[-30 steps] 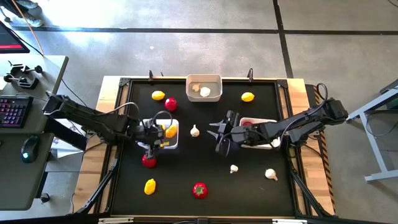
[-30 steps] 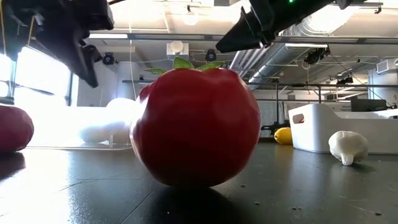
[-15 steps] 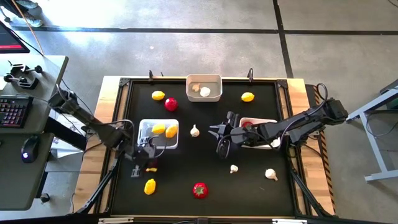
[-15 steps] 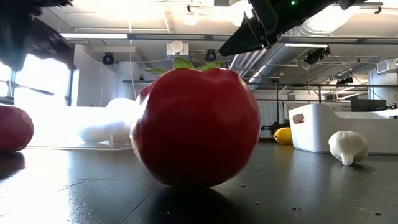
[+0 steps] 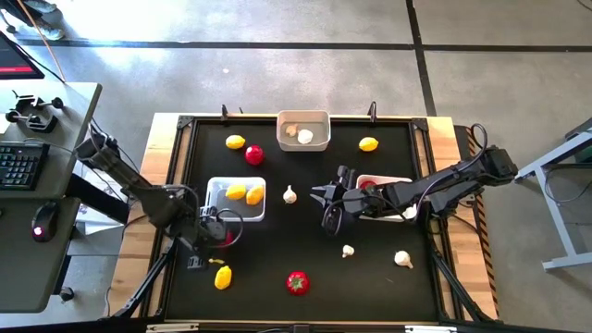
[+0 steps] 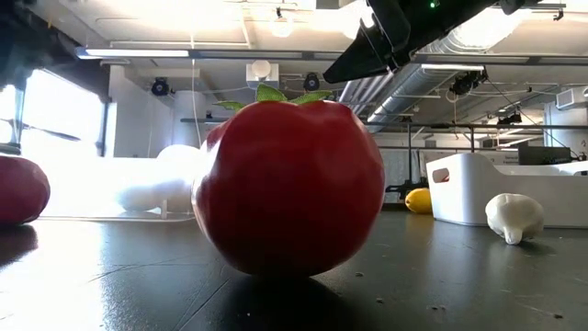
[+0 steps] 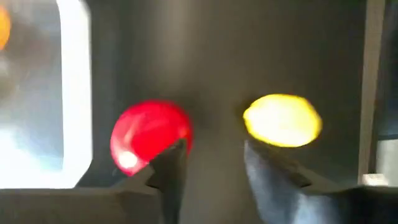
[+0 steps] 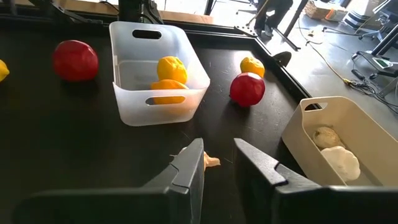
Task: Sort produce into baskets
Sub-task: Put the red tomato into the bottom right white bin
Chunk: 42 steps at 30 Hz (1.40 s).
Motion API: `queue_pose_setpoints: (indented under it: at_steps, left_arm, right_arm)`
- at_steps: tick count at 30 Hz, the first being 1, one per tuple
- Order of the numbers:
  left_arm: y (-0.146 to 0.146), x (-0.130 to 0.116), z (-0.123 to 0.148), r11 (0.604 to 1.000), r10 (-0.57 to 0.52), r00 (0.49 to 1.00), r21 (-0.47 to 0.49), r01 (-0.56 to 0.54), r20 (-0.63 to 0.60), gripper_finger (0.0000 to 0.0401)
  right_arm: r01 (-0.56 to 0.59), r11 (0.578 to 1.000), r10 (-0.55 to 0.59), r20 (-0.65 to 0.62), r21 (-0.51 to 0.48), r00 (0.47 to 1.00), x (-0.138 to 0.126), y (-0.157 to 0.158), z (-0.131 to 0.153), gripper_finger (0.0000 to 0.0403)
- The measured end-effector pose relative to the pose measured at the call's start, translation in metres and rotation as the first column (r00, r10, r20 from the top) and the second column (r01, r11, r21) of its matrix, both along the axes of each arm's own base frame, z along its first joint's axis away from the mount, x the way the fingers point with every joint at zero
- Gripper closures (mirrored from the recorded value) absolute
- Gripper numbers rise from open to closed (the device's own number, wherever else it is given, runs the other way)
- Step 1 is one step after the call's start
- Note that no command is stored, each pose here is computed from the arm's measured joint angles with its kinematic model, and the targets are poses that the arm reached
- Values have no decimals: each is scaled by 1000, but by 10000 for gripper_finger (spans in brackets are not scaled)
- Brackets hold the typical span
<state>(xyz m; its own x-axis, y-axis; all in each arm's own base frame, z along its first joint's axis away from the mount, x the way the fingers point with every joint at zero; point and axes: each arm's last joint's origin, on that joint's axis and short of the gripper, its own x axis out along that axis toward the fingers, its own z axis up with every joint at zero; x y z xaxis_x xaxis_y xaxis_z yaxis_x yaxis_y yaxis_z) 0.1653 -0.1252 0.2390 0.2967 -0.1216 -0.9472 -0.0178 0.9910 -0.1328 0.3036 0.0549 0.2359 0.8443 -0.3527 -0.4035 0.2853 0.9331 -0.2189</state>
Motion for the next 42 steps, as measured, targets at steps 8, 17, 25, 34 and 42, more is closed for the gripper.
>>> queue_pose_setpoints:
  at_steps: [8,17,25,34,42]
  left_arm:
    - [-4,9,-23,988,91,991,132,-78,-94,119]
    - [0,19,-41,971,135,975,219,-96,-174,71]
    - [9,23,-53,967,142,971,236,-94,-192,70]
    - [8,23,-55,972,136,972,218,-93,-191,82]
    - [8,22,-63,974,140,964,207,-93,-225,130]
  right_arm:
    - [1,1000,-1,-2,1,1000,0,0,0,329]
    - [1,1000,-1,-2,1,1000,0,0,0,329]
    - [1,1000,-1,-3,1,1000,0,0,0,329]
    - [1,1000,-1,-4,1,1000,0,0,0,329]
    - [1,1000,-1,-15,-2,1000,-1,0,-1,329]
